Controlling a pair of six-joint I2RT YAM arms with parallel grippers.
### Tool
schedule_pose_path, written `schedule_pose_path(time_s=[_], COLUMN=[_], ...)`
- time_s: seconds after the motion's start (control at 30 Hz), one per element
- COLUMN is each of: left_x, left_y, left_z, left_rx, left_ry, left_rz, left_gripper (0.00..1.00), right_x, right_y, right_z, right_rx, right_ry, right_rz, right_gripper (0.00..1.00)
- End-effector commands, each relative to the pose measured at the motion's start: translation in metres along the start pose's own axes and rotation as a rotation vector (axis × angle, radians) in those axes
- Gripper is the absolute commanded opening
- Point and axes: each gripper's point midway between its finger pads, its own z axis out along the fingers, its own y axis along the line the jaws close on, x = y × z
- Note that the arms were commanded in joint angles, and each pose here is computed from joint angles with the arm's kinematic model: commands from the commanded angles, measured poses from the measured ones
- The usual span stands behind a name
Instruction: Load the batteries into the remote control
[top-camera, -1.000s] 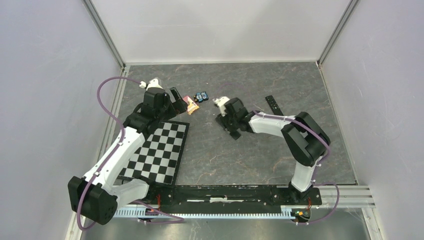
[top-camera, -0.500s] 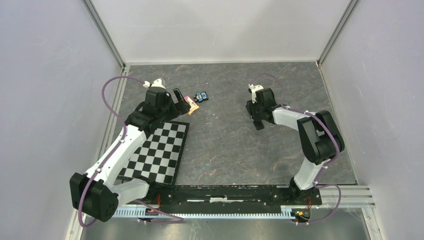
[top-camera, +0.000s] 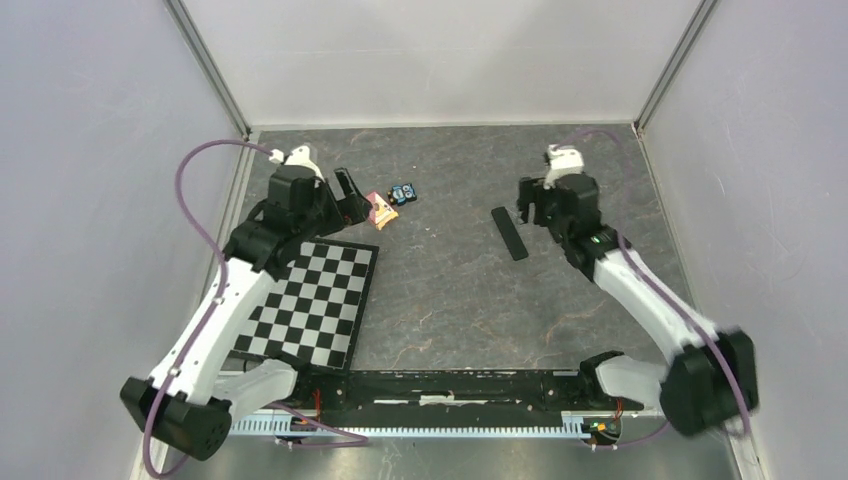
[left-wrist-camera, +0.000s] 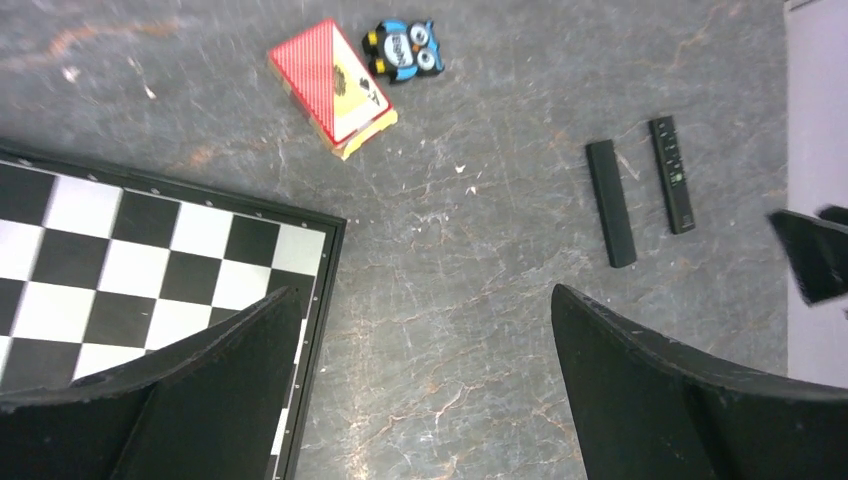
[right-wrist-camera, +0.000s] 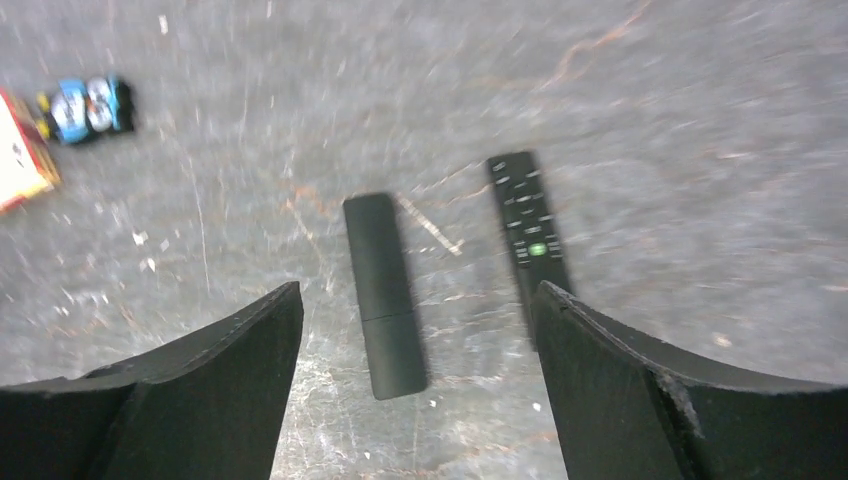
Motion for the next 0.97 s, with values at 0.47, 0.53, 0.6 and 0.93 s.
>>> schedule_pose_path(time_s=[0.47,0.53,0.6,0.93], left_x=[-0.069,-0.072,-0.073,-0.064], left_y=[0.013,0.015,0.016,0.026], left_z=[-0.173,-0.192,-0.208,-0.239], left_rx=[0.047,0.064,0.08,0.107], left_ry=[-0.418,-0.471,-0.509,-0.564], left_rz=[0.153,0.157,0.157,0.135], left_gripper=[1.0,1.0,1.0,1.0], right_x=[-0.104,-0.109,-0.11,-0.101], right_y=[-0.131,-0.134,-0.137,-0.138], right_z=[-0.289,-0.308,-0.324,-0.344], right_rx=[0.528,0.528,0.528,0.485], right_ry=[-0.649,-0.703,-0.747,-0.82], right_rz=[0.271,0.299,0.324,0.383], right_gripper=[0.98,0.98,0.98,0.98])
